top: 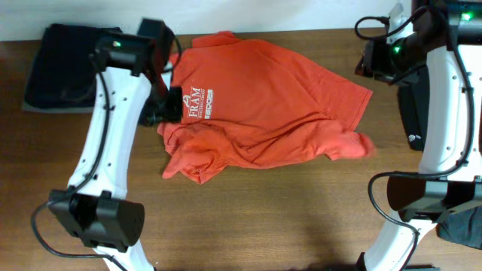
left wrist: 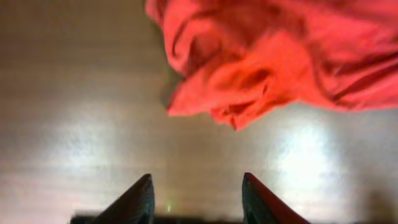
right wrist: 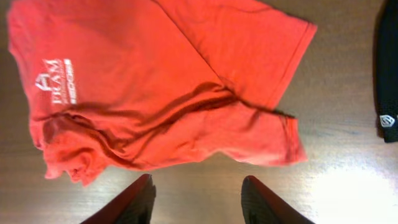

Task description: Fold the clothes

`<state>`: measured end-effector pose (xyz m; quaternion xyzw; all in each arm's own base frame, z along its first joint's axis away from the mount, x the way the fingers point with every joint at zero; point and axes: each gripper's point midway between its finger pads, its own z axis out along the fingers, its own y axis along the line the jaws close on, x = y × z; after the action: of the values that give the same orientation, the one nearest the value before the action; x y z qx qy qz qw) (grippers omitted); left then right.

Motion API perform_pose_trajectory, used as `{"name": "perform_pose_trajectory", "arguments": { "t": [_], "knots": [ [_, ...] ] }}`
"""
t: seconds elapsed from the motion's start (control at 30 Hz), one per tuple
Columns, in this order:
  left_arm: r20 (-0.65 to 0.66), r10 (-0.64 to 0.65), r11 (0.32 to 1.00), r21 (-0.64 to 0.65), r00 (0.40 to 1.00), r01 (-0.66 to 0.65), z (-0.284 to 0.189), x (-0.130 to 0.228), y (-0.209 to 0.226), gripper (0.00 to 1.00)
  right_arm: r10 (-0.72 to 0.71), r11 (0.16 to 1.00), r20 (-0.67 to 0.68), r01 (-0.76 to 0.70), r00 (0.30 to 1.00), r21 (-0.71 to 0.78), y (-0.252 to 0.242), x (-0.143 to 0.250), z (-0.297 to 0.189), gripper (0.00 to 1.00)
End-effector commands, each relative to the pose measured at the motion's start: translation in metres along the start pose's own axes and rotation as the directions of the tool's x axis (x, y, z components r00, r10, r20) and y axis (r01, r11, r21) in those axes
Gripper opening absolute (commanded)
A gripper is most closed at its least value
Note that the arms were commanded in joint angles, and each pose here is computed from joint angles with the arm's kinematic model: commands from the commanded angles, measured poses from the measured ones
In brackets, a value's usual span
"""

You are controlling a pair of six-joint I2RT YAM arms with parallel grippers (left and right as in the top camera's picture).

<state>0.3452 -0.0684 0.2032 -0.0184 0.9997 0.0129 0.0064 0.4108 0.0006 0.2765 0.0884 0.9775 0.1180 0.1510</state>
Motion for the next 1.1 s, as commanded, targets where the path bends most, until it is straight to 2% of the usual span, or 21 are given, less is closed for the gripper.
{"name": "perform_pose_trajectory", "arguments": {
  "t": [0.0, 0.07, 0.17, 0.3, 0.37, 0.43, 0.5, 0.57, 0.63, 0.73, 0.77, 0.9, 1.07],
  "knots": [
    [-0.069, 0.017, 1.000, 0.017, 0.997, -0.016, 0.014, 0.013, -0.003, 0.49, -0.013, 1.000, -0.003, 0.014, 1.000, 0.025, -0.002, 0.003, -0.002, 0.62],
    [-0.096, 0.023, 1.000, 0.012, 0.995, -0.022, 0.021, 0.018, -0.004, 0.63, -0.021, 0.999, -0.004, 0.021, 1.000, 0.025, -0.002, 0.003, -0.001, 0.75],
    [-0.151, 0.045, 0.999, 0.003, 0.988, -0.045, 0.036, 0.030, -0.009, 0.82, -0.041, 0.999, -0.022, 0.041, 0.999, 0.028, -0.004, 0.005, 0.003, 0.83],
    [-0.245, 0.129, 0.990, 0.093, 0.961, -0.109, 0.064, 0.053, -0.033, 0.85, -0.048, 0.998, -0.076, 0.051, 0.996, 0.043, -0.010, 0.014, 0.015, 0.84],
    [-0.272, 0.146, 0.988, 0.094, 0.951, -0.124, 0.083, 0.062, -0.038, 0.85, -0.038, 0.997, -0.109, 0.045, 0.993, 0.060, -0.016, 0.020, 0.023, 0.84],
    [-0.295, 0.134, 0.990, 0.083, 0.946, -0.114, 0.103, 0.070, -0.042, 0.81, -0.028, 0.996, -0.144, 0.040, 0.989, 0.081, -0.022, 0.026, 0.030, 0.82],
    [-0.307, 0.132, 0.990, 0.092, 0.942, -0.109, 0.118, 0.077, -0.047, 0.71, -0.023, 0.995, -0.165, 0.038, 0.986, 0.090, -0.024, 0.030, 0.035, 0.77],
    [-0.307, 0.123, 0.991, 0.088, 0.944, -0.101, 0.132, 0.081, -0.049, 0.56, -0.023, 0.994, -0.164, 0.039, 0.986, 0.098, -0.026, 0.029, 0.036, 0.63],
    [-0.291, 0.115, 0.992, 0.087, 0.950, -0.093, 0.141, 0.080, -0.052, 0.29, -0.026, 0.994, -0.150, 0.041, 0.988, 0.097, -0.026, 0.025, 0.037, 0.49],
    [-0.249, 0.128, 0.989, 0.099, 0.960, -0.106, 0.153, 0.074, -0.058, 0.26, -0.034, 0.994, -0.121, 0.046, 0.992, 0.096, -0.026, 0.018, 0.039, 0.31],
    [-0.231, 0.132, 0.988, 0.104, 0.964, -0.111, 0.158, 0.071, -0.060, 0.19, -0.035, 0.994, -0.116, 0.046, 0.993, 0.095, -0.026, 0.016, 0.040, 0.27],
    [-0.200, 0.154, 0.984, 0.115, 0.968, -0.133, 0.164, 0.067, -0.066, 0.07, -0.034, 0.994, -0.121, 0.046, 0.992, 0.099, -0.027, 0.015, 0.043, 0.21],
    [-0.135, 0.191, 0.976, 0.134, 0.972, -0.173, 0.169, 0.056, -0.077, 0.01, -0.034, 0.994, -0.119, 0.046, 0.992, 0.101, -0.030, 0.012, 0.057, 0.16]
  ]
}}
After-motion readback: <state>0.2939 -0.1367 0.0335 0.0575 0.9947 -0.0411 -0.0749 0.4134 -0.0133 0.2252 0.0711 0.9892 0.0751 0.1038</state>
